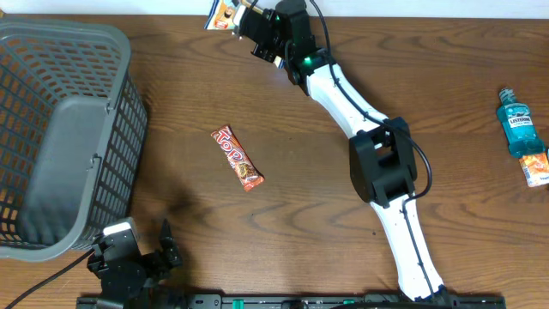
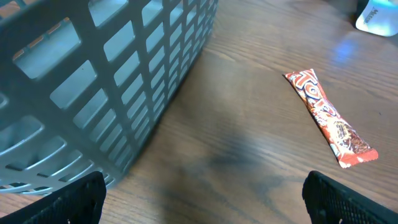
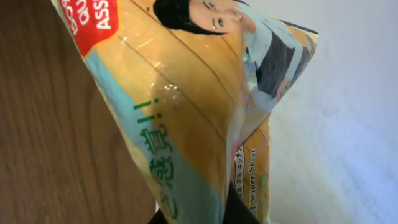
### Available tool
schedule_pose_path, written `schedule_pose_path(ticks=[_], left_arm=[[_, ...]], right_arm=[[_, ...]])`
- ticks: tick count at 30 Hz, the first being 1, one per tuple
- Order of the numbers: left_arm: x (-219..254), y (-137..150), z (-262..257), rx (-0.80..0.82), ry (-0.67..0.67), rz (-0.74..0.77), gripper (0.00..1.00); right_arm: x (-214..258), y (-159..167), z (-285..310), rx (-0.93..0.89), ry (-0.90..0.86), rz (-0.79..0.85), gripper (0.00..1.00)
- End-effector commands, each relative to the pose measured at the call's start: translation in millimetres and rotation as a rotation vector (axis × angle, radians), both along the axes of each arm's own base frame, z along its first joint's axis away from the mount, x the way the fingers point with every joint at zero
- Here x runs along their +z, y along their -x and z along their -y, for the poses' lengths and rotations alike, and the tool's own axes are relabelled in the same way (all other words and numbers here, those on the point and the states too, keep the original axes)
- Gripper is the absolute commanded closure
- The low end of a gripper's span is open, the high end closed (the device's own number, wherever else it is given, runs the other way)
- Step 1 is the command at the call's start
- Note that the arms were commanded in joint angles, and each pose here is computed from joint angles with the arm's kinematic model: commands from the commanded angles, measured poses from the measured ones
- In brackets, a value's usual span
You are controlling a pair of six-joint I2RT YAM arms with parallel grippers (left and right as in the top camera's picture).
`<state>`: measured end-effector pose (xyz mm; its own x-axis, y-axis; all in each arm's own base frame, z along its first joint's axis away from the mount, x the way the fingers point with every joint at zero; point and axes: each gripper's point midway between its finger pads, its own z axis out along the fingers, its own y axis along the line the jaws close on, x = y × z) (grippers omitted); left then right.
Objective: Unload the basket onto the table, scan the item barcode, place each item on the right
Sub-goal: 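Carry the wipes pack to the right edge and release it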
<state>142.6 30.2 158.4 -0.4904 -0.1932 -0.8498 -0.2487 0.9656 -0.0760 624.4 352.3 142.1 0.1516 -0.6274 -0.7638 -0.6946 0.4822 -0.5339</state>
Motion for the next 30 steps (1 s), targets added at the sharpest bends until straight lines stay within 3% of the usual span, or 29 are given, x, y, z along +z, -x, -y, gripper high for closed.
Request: schedule_pose_path(ticks=[1,6,15,19,26,30], left_arm=[[2,0,-3,0.014,-0.004,0.007,0.02],[2,0,-3,0.014,-0.004,0.007,0.02],[2,0,-3,0.014,-0.004,0.007,0.02],[2,0,-3,0.014,-0.004,0.007,0.02],[2,0,-3,0.014,-0.004,0.007,0.02],[2,0,-3,0.014,-0.004,0.007,0.02]], right_arm=[[12,-10,12,-0.080,-0.033,-0.001,0.99],[38,-5,32,-0.153,-0.017,-0.043,0.99],[50,39,170,-0.471,0.275,-0.321,0.99],[21,53,261,-0.603,0.333,-0.509,0.99],[-35,50,393,-0.859,0.260,-0.641,0.99],[-79,69,454,-0.979,0.230,-0.747,0.99]])
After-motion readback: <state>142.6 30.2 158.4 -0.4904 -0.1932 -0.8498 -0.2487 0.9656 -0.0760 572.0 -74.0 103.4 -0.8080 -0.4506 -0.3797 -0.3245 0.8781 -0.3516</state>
